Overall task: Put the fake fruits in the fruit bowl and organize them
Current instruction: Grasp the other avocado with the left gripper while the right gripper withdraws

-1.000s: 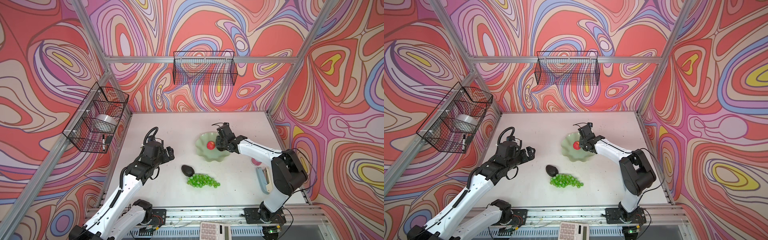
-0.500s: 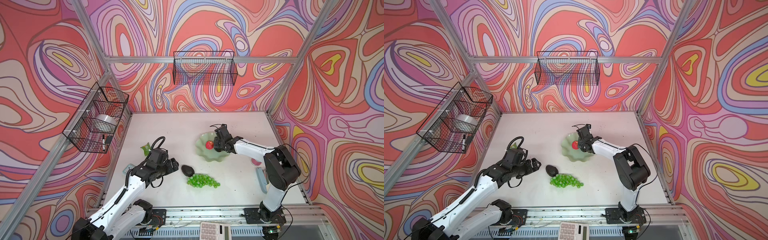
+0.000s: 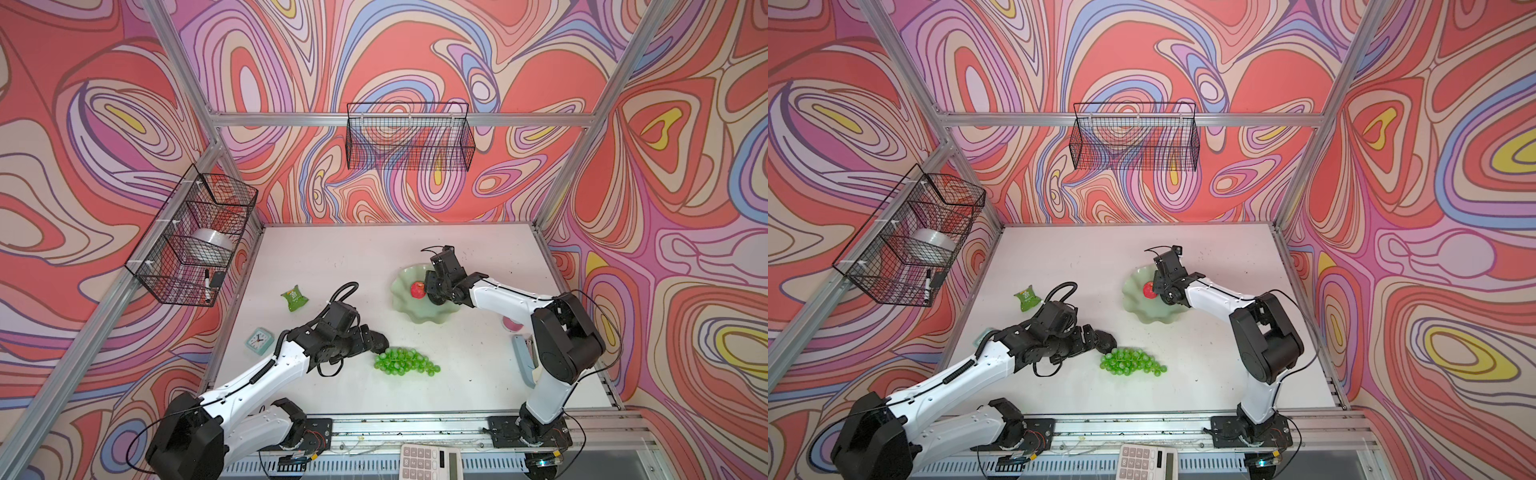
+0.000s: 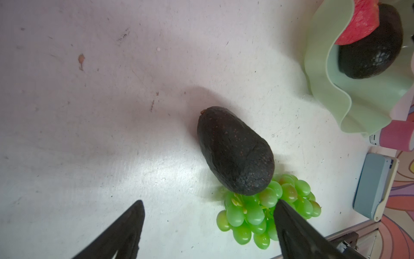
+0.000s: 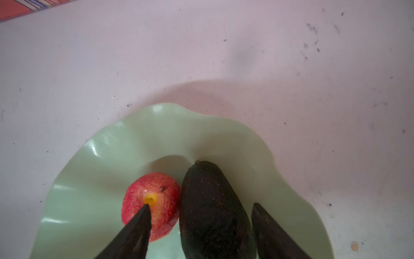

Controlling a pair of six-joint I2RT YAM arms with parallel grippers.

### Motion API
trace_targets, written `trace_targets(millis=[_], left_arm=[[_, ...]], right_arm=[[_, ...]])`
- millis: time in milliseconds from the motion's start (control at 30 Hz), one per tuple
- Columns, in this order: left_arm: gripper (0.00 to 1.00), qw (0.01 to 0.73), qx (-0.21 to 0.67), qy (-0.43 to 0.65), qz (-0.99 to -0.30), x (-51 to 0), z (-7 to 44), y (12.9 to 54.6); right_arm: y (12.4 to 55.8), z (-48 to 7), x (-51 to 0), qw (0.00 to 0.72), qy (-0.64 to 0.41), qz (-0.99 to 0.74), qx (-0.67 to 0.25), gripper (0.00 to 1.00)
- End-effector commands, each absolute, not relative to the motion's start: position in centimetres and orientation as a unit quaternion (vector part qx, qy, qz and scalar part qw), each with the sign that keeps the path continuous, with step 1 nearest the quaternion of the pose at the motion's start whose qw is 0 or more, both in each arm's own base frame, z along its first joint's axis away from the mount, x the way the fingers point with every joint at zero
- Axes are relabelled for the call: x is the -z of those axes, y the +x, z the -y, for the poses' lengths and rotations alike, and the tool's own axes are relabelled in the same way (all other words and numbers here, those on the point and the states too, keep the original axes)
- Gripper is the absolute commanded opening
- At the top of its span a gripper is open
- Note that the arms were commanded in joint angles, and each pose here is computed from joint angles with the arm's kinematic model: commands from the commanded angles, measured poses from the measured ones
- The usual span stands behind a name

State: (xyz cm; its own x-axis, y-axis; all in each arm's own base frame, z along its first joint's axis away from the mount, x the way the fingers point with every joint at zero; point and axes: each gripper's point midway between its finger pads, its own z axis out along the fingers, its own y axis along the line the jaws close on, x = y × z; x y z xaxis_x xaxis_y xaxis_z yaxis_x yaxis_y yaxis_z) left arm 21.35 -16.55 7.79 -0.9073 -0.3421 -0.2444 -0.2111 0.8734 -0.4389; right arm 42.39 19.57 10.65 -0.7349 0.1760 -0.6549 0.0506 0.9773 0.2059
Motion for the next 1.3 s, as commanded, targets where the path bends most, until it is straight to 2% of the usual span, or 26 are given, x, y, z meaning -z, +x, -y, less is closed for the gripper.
trace_targets(millis=[0,300,667,767,967,1167,1267], left_arm=[[0.91,0.170,0.202,-0.160,-0.951,-7.7,17.0,22.4],[0.91,0.174,0.184,-0.150,-0.956,-6.6,19.1,25.1],[0.88,0.149,0.171,-0.140,-0.964,-4.3,20.8,25.8],[0.83,0.139,0.167,-0.137,-0.966,-3.9,21.0,25.6],[0.66,0.141,0.154,-0.133,-0.969,-3.9,20.4,25.3],[0.55,0.185,0.140,-0.108,-0.967,-7.4,19.7,26.2],[0.54,0.213,0.136,-0.094,-0.963,-9.7,19.5,27.1]], right_arm=[[42.4,-19.1,-15.7,0.407,0.060,-0.905,-0.104,0.75],[39.2,-16.8,-22.2,0.460,0.061,-0.878,-0.118,0.80],[36.6,-14.3,-24.1,0.481,0.069,-0.868,-0.100,0.82],[36.5,-14.2,-24.2,0.484,0.069,-0.867,-0.099,0.82],[36.7,-14.5,-23.7,0.480,0.066,-0.869,-0.103,0.83],[36.7,-14.7,-23.4,0.478,0.066,-0.870,-0.107,0.83],[36.7,-14.8,-23.3,0.476,0.066,-0.870,-0.109,0.83]])
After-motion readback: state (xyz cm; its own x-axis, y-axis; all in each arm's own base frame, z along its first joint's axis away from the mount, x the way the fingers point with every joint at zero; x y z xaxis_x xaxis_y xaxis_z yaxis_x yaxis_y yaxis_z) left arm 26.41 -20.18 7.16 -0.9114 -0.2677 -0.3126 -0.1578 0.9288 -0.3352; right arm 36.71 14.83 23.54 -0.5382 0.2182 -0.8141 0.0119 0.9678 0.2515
